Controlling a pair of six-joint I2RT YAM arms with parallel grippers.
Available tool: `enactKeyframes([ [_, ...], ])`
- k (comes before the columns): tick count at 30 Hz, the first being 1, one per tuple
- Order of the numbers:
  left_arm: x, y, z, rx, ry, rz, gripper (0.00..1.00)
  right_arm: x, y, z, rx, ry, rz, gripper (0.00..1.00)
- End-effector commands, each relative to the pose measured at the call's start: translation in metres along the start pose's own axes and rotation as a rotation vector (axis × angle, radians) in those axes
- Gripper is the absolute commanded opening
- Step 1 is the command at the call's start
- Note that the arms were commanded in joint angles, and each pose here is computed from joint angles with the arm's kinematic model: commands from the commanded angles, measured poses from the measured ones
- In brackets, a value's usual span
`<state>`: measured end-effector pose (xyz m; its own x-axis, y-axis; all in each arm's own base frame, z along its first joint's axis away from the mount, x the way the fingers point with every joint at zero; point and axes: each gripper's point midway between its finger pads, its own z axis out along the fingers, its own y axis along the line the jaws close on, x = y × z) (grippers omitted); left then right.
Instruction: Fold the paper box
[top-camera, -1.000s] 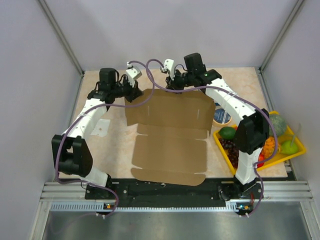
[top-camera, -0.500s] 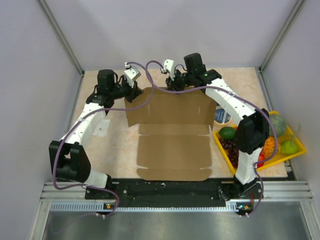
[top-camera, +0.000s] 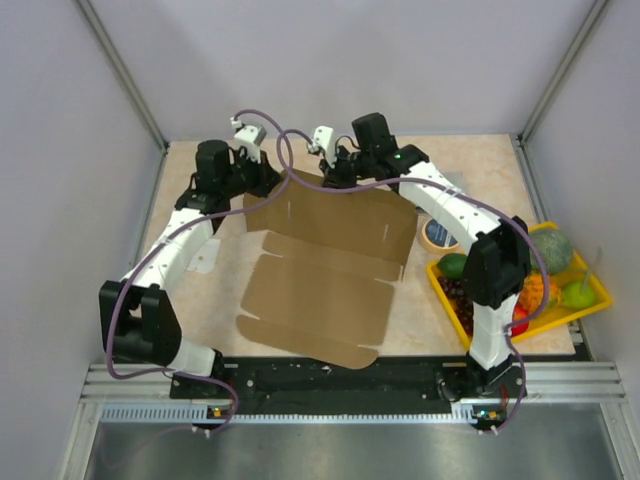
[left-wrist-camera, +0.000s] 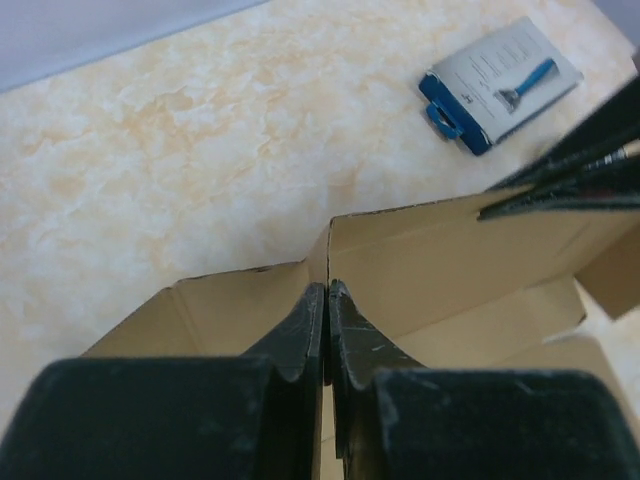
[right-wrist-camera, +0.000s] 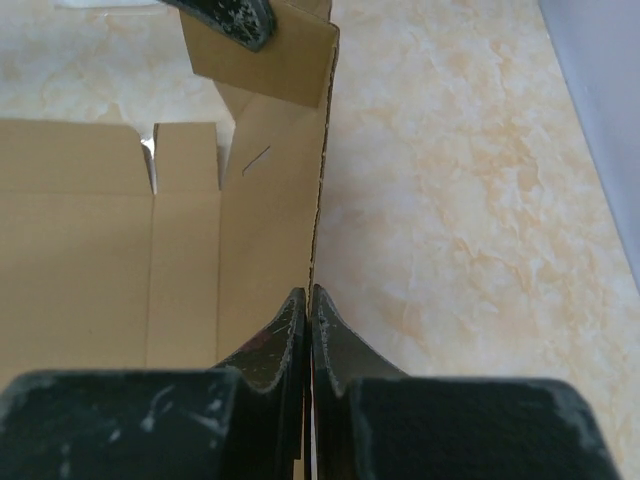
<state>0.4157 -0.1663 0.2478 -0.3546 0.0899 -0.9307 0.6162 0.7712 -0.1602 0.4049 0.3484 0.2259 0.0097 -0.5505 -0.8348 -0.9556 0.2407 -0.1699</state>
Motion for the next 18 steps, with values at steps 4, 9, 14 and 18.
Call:
enactKeyframes([
  [4,-0.037,-0.021,-0.001,0.037,-0.26,-0.373,0.19,-0.026,0.013,0.005,0.073,-0.091,0.01,0.0],
  [9,-0.039,-0.041,0.0,0.165,-0.271,-0.496,0.38,-0.027,0.022,0.001,0.042,-0.105,-0.007,0.0],
  [14,-0.038,-0.043,0.001,0.185,-0.278,-0.631,0.57,-0.029,0.03,-0.002,0.013,-0.122,-0.02,0.0],
  [18,-0.032,-0.04,0.009,0.17,-0.251,-0.731,0.49,-0.031,0.028,-0.001,0.033,-0.132,-0.019,0.0],
])
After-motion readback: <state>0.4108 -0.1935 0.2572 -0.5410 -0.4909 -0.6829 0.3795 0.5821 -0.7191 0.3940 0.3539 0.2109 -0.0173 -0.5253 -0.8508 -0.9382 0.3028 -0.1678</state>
